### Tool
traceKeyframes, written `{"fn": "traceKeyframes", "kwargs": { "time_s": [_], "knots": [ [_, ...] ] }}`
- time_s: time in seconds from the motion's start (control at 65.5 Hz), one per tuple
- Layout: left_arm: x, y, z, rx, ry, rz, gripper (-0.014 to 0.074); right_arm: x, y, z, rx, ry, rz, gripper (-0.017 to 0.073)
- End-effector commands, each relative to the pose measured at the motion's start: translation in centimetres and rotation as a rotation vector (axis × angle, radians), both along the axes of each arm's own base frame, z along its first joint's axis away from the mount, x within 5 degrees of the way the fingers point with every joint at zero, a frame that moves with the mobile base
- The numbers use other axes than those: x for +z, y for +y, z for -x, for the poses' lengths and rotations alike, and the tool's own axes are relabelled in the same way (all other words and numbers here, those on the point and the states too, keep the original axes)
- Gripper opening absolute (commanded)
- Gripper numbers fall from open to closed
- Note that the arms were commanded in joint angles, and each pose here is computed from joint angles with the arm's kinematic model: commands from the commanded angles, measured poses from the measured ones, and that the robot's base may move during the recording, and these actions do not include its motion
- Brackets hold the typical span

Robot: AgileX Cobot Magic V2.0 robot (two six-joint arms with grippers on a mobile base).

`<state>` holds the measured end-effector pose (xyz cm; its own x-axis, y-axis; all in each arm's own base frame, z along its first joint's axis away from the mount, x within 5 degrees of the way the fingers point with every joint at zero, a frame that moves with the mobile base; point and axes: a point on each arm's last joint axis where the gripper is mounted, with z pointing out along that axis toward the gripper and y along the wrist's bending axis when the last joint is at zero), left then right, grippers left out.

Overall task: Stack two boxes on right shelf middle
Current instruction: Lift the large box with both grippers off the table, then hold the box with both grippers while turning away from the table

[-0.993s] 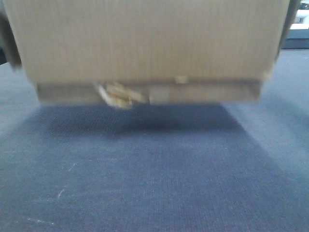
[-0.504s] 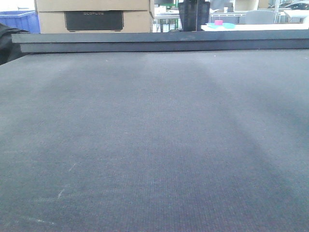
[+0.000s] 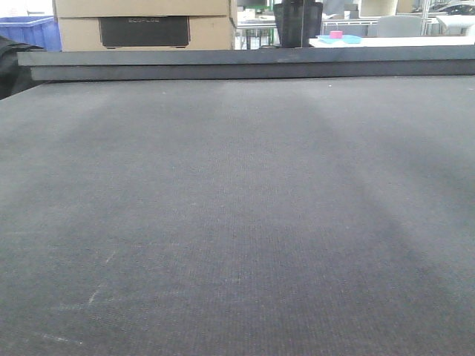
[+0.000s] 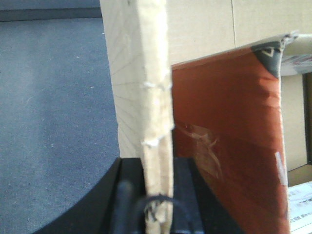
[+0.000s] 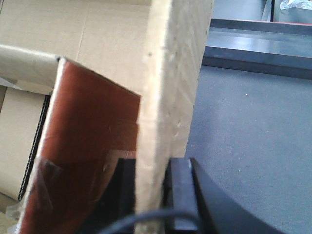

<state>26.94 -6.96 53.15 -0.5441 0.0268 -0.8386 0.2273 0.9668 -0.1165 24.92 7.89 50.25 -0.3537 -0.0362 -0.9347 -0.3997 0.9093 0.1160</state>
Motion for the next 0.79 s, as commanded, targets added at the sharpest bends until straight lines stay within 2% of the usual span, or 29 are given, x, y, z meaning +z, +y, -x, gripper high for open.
{"fn": "traceKeyframes", "kwargs": {
  "time_s": [0.0,0.779],
  "knots": [
    [0.6,0.44,0.41,0.022,-0.032,-0.009,-0.0111,1.67,-0.51,0.43,-0.034,-0.134,-0.018,-0.0154],
    [0.6,0.44,0.41,0.022,-0.032,-0.009,-0.0111,1.67,-0.51,0.43,-0.034,-0.134,-0.018,-0.0154]
  ]
}}
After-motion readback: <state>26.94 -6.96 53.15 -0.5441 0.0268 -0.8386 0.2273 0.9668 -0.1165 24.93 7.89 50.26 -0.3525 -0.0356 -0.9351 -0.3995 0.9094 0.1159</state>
